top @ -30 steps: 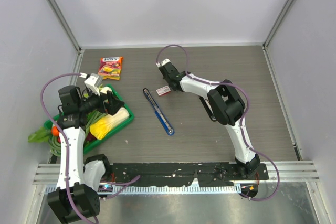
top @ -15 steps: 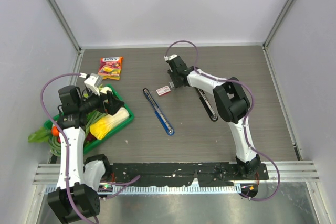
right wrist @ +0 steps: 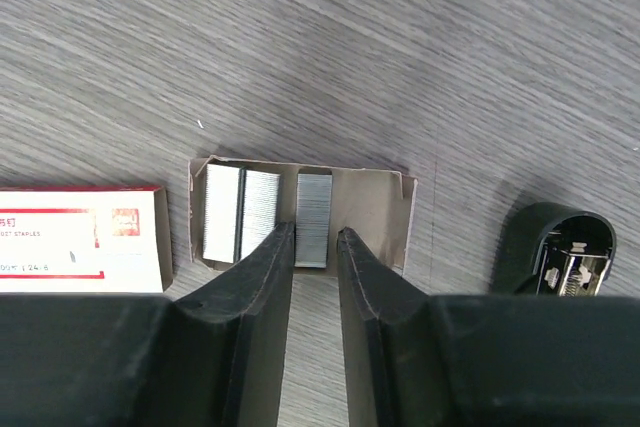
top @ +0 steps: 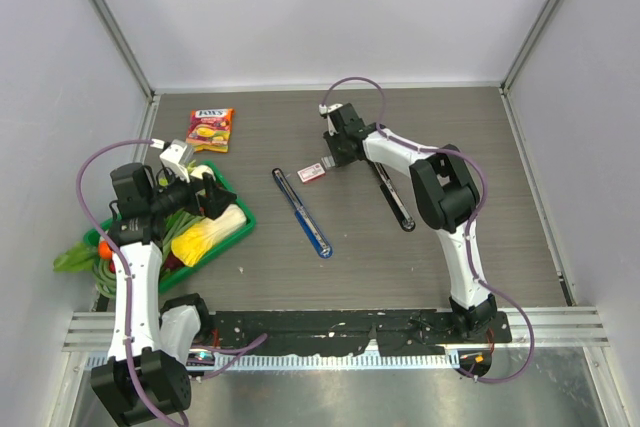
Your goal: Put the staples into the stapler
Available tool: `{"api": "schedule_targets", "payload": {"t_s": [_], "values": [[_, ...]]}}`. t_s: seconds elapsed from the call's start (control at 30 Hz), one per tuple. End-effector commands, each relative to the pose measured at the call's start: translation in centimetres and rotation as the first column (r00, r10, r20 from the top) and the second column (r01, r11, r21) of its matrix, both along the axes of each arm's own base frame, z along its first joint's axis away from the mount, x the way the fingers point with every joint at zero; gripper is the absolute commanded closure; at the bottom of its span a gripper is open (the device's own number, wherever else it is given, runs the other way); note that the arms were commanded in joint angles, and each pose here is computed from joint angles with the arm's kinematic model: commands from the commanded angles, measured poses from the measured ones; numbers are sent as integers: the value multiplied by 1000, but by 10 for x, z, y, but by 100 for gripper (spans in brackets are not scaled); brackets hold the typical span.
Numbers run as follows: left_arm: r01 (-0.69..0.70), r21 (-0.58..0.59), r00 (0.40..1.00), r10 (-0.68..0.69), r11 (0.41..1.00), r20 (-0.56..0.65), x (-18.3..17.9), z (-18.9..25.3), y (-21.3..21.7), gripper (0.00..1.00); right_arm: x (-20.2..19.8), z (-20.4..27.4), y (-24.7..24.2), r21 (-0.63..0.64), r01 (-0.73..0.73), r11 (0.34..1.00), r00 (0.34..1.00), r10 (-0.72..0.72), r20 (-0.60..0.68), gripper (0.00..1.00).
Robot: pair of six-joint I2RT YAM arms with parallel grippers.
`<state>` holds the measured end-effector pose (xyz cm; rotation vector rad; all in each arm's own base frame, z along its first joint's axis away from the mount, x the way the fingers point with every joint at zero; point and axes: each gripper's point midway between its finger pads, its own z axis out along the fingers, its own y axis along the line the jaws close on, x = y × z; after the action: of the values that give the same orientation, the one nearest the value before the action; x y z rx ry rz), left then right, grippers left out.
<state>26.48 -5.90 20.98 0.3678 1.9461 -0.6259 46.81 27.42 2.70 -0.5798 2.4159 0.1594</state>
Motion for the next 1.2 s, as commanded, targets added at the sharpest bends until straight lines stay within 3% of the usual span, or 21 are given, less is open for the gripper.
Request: {"api": "schedule_targets", "payload": {"t_s": [0.0, 0.13, 0.4, 0.87, 1.17], "values": [[8, -2, 999, -7, 1000, 49, 4, 9, 1, 0, -10, -6, 3, 20, -19, 1000, 999, 19, -43, 73], [8, -3, 999, -7, 1000, 47, 4, 9, 1, 0, -6, -1, -1, 6, -10, 1000, 1000, 10, -18, 82], [5, -2, 999, -5, 1000, 45, 4, 8, 1, 0, 2, 21, -8, -26, 11, 1000, 998, -9, 60, 91], [3, -5, 999, -3, 1000, 48, 4, 10, 1, 0, 8, 51, -12, -107, 17, 994, 985, 2, 172, 96], [2, -5, 999, -2, 1000, 47, 4, 9, 2, 0, -10, 84, -6, -44, -59, 997, 981, 66, 184, 97]]}}
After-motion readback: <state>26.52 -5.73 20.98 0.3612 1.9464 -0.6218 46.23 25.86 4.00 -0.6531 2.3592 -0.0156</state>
